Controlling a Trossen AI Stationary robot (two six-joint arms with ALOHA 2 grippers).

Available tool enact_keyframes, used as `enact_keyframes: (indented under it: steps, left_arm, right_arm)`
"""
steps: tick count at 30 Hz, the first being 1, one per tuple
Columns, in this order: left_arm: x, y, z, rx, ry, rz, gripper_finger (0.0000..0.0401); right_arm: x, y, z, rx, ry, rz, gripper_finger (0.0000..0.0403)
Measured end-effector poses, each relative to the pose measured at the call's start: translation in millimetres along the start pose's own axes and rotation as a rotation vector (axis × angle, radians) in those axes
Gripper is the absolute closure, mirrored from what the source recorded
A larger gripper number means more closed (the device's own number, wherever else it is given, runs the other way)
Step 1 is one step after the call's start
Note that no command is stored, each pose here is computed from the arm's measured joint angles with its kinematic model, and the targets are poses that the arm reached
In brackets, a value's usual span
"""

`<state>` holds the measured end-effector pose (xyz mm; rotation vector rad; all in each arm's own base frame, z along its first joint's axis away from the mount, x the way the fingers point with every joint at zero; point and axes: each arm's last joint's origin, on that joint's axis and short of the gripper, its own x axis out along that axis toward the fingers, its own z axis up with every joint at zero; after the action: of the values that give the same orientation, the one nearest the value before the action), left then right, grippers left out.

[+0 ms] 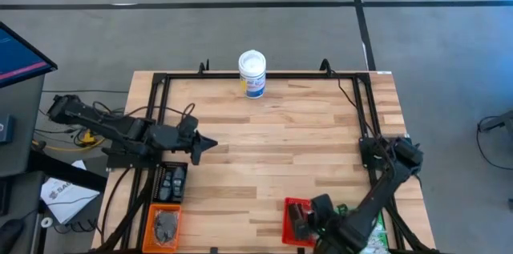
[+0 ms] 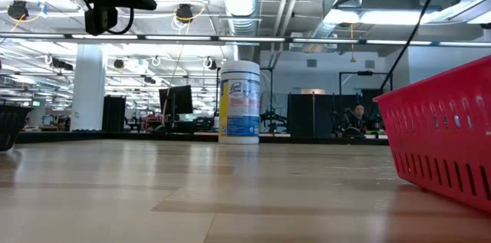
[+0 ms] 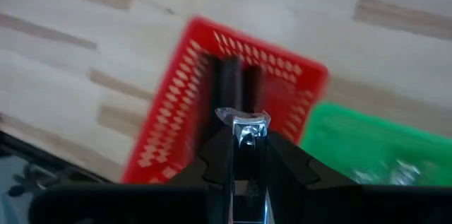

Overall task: Pick & Place Travel size toiletries
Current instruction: Put the silver nail cutter into the left green bin

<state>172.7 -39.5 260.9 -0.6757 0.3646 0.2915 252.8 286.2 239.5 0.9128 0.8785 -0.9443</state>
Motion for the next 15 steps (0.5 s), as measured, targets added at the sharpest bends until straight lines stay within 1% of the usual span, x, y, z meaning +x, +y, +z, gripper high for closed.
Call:
enact_keyframes:
  steps: [6, 11, 15]
  left_arm:
    - [13, -14, -18, -0.003, 0.018, 0.000, 0.0401]
    - [30, -27, -33, -0.007, 0.030, -0.031, 0.0401]
    - [40, -37, -41, -0.020, 0.020, -0.082, 0.0401]
  right_arm:
    - [-6, -16, -17, -0.043, 0.063, -0.058, 0.0354]
    - [4, -32, -32, -0.075, 0.133, -0.121, 0.0354]
    - [14, -40, -41, -0.080, 0.176, -0.131, 0.0354]
